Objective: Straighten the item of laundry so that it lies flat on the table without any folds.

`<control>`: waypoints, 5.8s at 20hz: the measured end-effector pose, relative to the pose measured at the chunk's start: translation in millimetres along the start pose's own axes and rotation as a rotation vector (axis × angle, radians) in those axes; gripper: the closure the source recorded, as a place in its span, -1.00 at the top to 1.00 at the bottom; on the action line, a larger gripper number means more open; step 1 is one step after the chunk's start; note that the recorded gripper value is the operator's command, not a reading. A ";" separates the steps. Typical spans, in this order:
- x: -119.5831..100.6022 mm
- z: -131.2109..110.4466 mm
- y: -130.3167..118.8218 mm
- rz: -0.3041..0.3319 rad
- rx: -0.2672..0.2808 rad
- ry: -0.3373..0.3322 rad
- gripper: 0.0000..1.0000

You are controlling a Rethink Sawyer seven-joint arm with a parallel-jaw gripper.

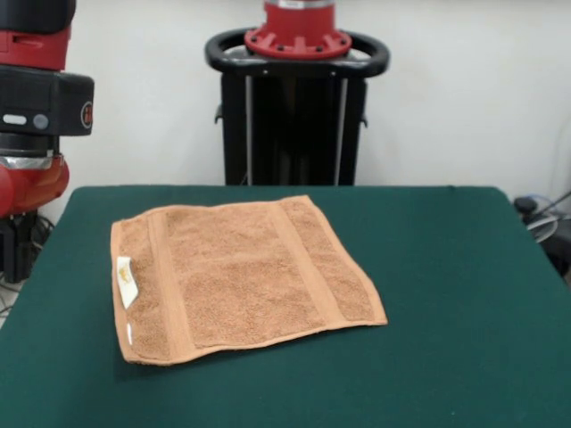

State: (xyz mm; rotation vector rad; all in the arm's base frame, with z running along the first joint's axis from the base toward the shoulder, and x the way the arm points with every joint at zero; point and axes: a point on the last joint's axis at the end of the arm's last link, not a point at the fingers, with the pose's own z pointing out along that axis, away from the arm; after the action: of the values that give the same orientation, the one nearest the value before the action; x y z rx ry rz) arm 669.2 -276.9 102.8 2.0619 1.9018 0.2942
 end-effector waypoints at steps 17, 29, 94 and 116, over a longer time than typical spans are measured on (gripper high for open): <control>-3.0 0.9 0.2 -0.032 -0.016 -0.012 -1.00; -13.0 8.0 22.7 -0.047 -0.046 -0.043 -1.00; 17.4 -14.7 -37.2 -0.166 -0.025 -0.046 -1.00; -34.7 -71.6 -117.4 -0.150 -0.051 0.048 -1.00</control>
State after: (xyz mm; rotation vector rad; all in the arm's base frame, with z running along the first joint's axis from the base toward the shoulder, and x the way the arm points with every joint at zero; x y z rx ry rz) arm 531.2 -297.3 128.3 1.8831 2.0427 0.3557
